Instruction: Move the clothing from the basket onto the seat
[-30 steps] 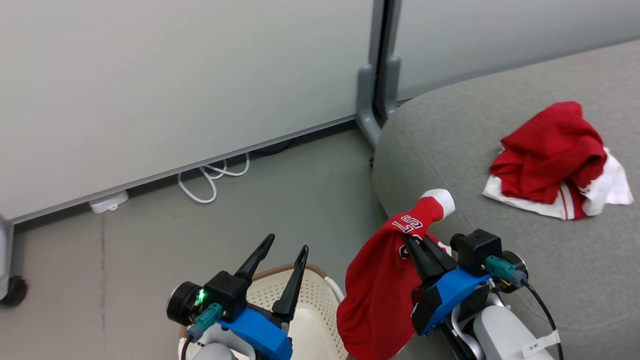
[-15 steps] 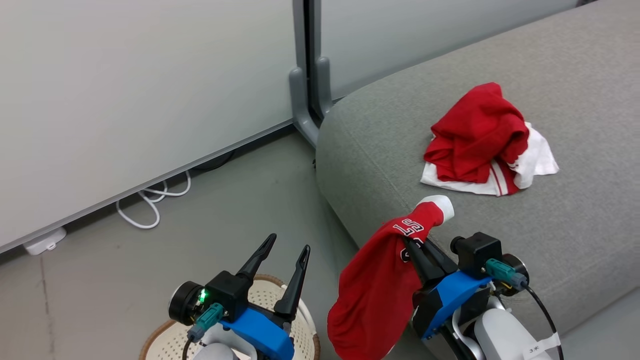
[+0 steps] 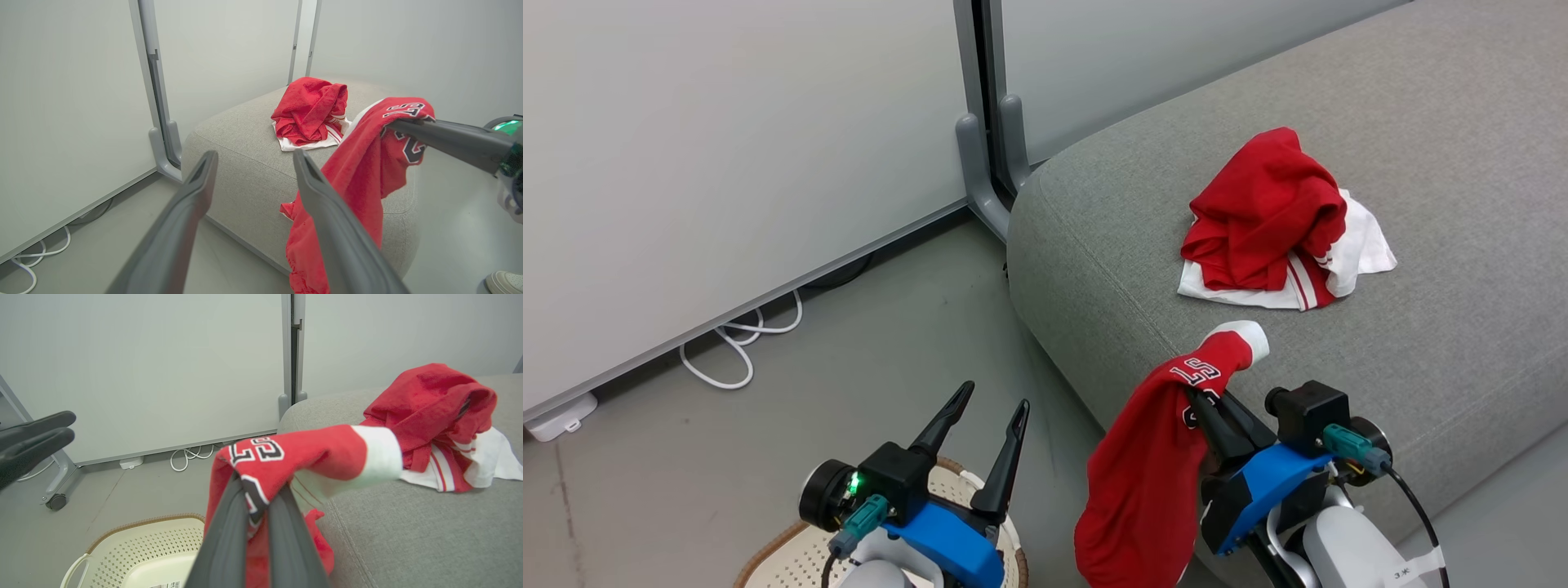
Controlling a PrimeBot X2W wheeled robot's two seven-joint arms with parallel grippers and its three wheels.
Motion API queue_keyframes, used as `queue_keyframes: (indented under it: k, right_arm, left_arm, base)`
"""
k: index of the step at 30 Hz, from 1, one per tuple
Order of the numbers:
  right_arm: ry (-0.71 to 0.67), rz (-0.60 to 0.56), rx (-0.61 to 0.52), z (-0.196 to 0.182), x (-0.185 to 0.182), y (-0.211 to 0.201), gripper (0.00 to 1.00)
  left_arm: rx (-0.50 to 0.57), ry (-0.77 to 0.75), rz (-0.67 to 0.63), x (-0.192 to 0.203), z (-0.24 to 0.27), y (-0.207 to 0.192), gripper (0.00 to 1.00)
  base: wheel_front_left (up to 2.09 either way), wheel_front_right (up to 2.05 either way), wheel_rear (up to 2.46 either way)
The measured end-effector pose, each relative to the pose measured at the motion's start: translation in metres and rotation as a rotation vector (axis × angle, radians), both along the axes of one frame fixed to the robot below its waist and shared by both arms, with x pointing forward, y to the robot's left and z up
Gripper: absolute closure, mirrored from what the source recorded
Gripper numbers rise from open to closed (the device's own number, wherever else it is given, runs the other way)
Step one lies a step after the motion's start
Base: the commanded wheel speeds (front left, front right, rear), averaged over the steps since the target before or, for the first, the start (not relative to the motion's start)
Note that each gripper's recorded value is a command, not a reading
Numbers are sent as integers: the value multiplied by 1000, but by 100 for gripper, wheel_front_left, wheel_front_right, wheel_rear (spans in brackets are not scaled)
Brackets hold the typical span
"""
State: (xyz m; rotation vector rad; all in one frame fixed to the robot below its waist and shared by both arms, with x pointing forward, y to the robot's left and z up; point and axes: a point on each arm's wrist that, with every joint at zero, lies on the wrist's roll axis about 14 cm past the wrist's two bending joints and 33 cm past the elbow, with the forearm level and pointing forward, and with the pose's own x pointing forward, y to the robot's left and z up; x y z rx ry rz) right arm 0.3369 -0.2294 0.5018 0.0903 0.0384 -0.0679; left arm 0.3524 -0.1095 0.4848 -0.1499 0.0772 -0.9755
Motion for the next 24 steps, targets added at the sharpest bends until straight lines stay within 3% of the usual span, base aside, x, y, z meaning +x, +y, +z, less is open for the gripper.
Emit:
queue_keyframes:
  k: [9,12,24]
  right_arm:
    - [-4,-29,9,4,8,-11,100]
    - [-51,-78,-30,41,39,-42,100]
    - [-129,-184,-228,128,111,-122,100]
  left_arm:
    - [9,17,7,3,-8,5,0]
    - [15,15,12,19,-14,9,0]
    - [17,36,15,59,-41,15,0]
  base:
    - [0,0,0]
    - [0,0,0]
    - [0,0,0]
